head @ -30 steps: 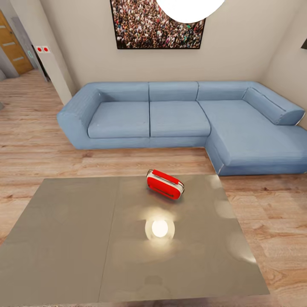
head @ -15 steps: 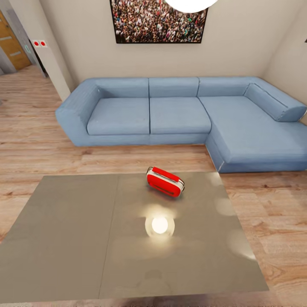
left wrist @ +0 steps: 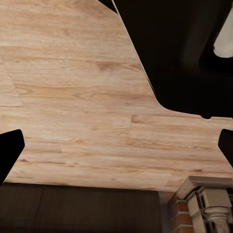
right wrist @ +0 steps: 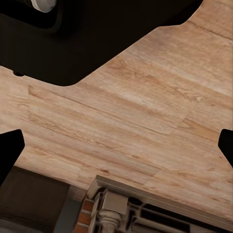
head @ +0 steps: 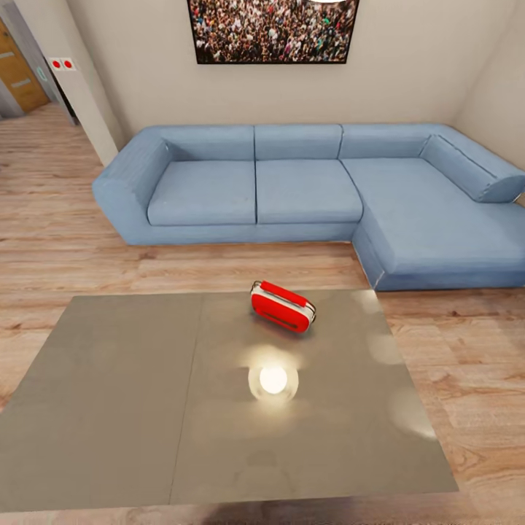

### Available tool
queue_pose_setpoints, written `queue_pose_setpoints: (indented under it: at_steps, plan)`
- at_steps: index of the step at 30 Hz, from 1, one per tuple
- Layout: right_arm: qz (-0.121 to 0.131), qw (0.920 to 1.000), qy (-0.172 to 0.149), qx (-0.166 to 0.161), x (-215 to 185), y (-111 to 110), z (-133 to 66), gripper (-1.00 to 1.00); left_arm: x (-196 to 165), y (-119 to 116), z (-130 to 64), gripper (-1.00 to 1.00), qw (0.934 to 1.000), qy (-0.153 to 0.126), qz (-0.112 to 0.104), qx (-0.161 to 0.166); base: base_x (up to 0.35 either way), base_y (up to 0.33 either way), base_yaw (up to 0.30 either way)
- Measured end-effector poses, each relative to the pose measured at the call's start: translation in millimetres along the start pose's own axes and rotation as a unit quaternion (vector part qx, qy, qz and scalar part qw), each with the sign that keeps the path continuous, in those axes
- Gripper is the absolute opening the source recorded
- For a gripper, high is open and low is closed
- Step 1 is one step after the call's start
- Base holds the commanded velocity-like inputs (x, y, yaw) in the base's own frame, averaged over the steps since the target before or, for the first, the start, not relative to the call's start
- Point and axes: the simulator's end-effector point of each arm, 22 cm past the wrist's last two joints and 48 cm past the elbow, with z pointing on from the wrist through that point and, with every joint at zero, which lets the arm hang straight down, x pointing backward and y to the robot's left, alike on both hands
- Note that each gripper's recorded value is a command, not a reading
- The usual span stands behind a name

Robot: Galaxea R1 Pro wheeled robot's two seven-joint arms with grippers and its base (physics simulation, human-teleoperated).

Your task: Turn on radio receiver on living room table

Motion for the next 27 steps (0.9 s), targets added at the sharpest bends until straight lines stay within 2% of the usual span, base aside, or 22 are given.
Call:
queue_pose_setpoints:
  at_steps: [27]
  plan:
    - [0.001,0.9998,0.02,-0.008,15.3,6.4,-1.1,1.0,16.6,1.5,-0.7,1.0,0.9998,0.021,0.0,-0.002,0.0,0.0,0.0]
